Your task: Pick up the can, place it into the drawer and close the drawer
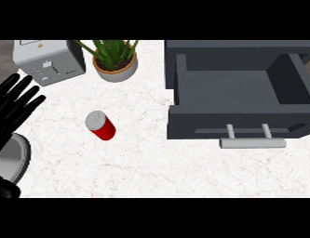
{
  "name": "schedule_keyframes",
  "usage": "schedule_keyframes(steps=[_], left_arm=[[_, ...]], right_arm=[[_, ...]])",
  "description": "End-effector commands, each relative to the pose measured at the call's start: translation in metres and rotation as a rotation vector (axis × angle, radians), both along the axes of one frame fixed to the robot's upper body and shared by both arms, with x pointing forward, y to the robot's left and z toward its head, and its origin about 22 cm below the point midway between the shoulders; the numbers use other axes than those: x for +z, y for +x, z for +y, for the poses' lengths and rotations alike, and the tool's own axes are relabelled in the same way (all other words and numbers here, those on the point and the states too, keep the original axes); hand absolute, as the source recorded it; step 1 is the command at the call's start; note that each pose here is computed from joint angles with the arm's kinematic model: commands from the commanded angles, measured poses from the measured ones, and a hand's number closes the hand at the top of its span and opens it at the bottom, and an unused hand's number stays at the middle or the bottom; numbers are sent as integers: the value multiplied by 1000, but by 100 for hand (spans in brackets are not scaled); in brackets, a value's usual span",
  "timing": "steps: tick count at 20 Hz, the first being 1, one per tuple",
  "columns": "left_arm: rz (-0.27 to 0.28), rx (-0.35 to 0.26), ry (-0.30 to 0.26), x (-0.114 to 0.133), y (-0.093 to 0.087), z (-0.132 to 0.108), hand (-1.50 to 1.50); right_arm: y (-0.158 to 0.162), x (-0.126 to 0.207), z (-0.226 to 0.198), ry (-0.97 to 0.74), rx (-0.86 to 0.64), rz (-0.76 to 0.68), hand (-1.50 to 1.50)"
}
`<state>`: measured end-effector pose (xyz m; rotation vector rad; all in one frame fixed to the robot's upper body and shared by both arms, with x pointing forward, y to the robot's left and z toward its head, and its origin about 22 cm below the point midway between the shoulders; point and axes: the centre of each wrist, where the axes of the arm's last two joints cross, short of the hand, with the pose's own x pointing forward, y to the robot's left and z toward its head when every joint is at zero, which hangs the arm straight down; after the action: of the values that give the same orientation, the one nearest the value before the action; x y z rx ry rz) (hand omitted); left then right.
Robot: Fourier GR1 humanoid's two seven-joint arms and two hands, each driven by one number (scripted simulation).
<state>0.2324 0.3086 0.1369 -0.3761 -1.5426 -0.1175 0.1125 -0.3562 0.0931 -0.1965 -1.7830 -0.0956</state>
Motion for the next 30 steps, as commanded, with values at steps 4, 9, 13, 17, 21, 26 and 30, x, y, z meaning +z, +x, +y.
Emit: schedule_keyframes(steps=[4,9,13,17,21,26,30], left_arm=[[33,11,-21,-23,28,-15,-150],[74,26,-15,-37,32,-36,-150],[80,26,28,-60,41,-27,-150],[74,23,36,-82,48,-44,-150],[77,66,59,-105,55,-50,-150],[106,97,61,-136,41,-41,-150],[101,148,58,-149,56,-41,-150]], right_arm=[[0,18,-5,3,-13,11,-150],[-23,-9,-4,8,-3,22,-150],[-19,10,-9,6,-4,12,-150],[-14,5,-18,2,8,-22,-150],[-36,10,-11,-10,7,-1,-150],[-23,9,-36,7,-21,-20,-150],[-34,8,-9,-3,13,21,-150]])
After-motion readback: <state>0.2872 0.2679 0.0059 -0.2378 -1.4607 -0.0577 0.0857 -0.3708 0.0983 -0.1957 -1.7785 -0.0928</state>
